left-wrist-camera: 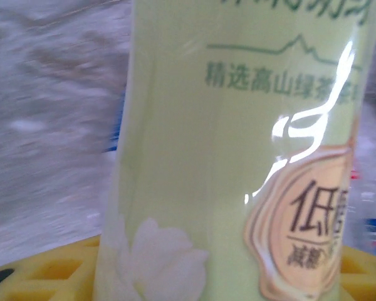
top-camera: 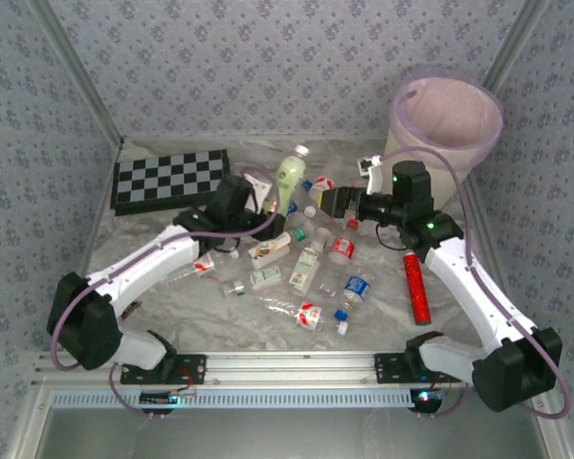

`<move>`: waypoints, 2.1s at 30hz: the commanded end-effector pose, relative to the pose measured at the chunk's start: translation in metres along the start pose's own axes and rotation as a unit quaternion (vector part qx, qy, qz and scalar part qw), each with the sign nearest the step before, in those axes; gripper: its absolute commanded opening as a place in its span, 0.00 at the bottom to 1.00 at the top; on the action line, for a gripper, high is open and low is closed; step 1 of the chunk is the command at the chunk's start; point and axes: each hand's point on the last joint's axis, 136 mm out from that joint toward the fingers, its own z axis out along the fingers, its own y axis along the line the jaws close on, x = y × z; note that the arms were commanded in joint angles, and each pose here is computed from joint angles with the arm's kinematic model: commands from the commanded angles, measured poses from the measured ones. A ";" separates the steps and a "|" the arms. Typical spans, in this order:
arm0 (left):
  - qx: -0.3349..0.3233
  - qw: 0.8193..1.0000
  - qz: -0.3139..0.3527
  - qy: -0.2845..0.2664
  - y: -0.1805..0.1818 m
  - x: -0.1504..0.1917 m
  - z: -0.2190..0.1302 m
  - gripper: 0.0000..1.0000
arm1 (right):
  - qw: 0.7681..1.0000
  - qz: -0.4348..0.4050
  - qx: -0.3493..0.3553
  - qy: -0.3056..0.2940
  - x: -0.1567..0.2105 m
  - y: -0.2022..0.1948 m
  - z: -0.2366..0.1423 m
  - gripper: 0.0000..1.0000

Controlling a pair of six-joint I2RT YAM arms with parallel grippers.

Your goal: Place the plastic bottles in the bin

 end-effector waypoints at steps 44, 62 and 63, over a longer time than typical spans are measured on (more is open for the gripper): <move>-0.018 1.000 0.010 -0.020 -0.039 0.025 -0.032 0.99 | 0.809 -0.201 0.467 -0.296 -0.229 -0.053 -0.181 0.42; -0.069 0.995 -0.021 -0.062 -0.007 0.041 -0.077 0.99 | 0.749 -0.225 0.559 -0.277 -0.301 -0.139 -0.170 0.11; -0.070 0.995 -0.024 -0.060 -0.006 0.042 -0.076 0.99 | 0.754 -0.224 0.558 -0.263 -0.298 -0.148 -0.162 0.11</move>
